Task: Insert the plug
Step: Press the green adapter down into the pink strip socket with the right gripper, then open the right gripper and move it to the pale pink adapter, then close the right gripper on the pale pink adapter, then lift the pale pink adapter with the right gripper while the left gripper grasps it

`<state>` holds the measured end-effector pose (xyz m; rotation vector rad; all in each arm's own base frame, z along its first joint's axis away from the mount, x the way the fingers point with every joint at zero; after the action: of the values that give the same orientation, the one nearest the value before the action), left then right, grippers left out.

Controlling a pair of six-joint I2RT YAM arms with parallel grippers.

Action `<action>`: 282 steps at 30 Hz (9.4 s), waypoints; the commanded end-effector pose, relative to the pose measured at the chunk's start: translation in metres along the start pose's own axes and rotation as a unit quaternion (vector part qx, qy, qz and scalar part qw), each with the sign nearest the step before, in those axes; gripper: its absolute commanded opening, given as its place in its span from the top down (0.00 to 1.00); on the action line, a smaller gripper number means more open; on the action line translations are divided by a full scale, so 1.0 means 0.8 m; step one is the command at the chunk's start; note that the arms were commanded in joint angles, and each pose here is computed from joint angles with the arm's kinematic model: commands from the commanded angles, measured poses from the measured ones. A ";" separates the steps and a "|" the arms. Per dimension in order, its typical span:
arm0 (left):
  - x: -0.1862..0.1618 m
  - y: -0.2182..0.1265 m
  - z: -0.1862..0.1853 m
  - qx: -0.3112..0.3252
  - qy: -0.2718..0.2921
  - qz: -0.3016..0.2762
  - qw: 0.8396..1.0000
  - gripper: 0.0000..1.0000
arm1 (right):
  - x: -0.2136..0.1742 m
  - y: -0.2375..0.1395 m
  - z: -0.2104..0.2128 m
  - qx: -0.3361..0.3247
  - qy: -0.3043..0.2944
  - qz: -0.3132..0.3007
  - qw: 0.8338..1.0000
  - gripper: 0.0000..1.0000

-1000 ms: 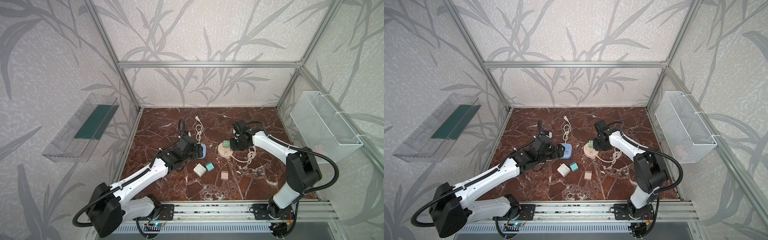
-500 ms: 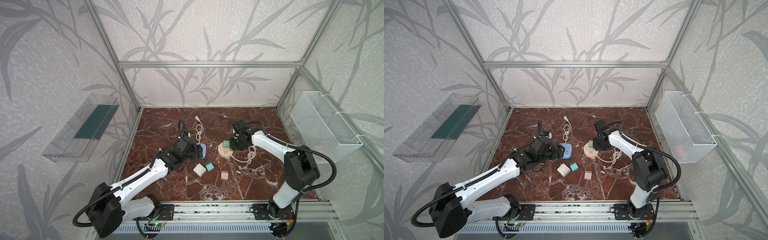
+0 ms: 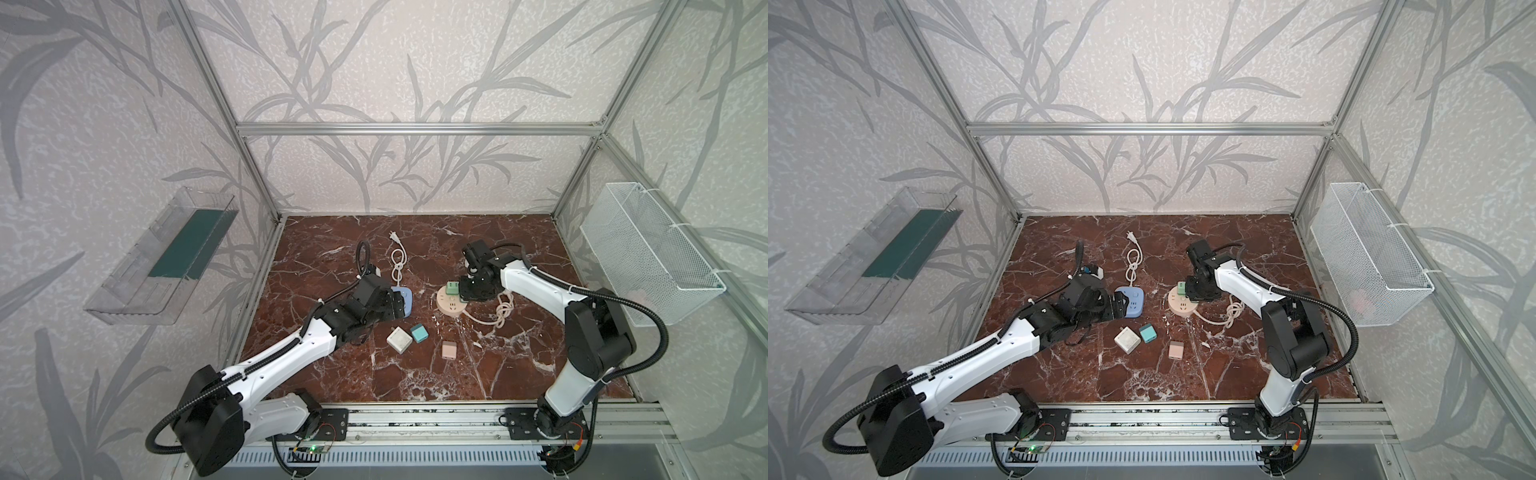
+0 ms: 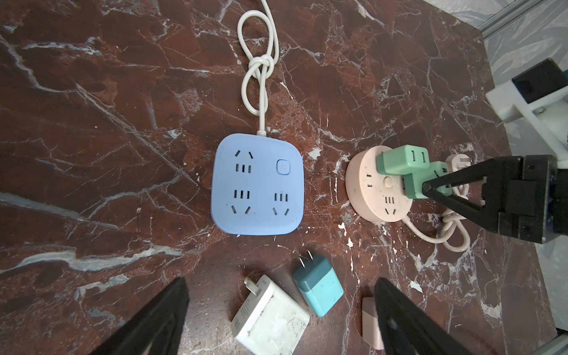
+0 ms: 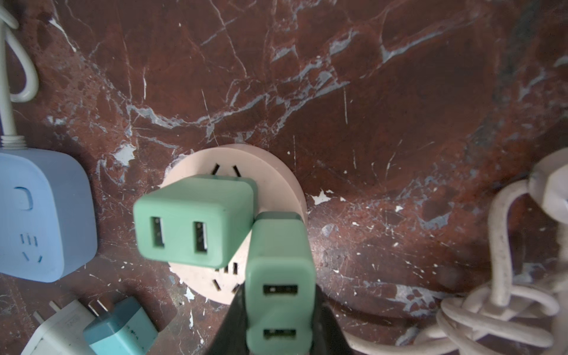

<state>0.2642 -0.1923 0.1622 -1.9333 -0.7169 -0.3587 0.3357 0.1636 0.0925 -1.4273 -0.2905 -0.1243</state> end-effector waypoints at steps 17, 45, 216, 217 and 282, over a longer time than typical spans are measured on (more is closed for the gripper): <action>0.001 -0.001 0.009 0.003 0.009 -0.012 1.000 0.07 | -0.013 0.022 0.003 -0.050 -0.027 0.070 0.996 1.00; -0.005 0.010 0.008 -0.002 0.009 0.002 1.000 0.07 | -0.063 0.105 -0.001 -0.034 -0.015 0.183 0.982 1.00; -0.060 -0.034 -0.068 -0.240 -0.030 0.119 0.963 0.19 | -0.134 -0.117 0.152 0.156 -0.319 -0.041 0.934 1.00; -0.059 -0.034 -0.071 -0.242 -0.029 0.121 0.962 0.21 | -0.133 -0.122 0.154 0.162 -0.321 -0.045 0.932 1.00; -0.068 -0.017 -0.124 -0.344 -0.081 0.180 0.918 1.00 | -0.089 -0.145 0.191 0.144 -0.345 -0.110 0.921 0.82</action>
<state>0.2224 -0.2913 0.1876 -2.7130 -0.3483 -0.2456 0.2077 0.2790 0.1844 -1.1275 -0.9622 0.3116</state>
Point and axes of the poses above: each gripper's point midway between its finger pads, its own y axis out along the fingers, its own z axis along the line the jaws close on, x = y × z, the point moved 2 cm from there along -y, back along the fingers, and after that the axes turned 7 degrees about -y, right-handed, at the moved point
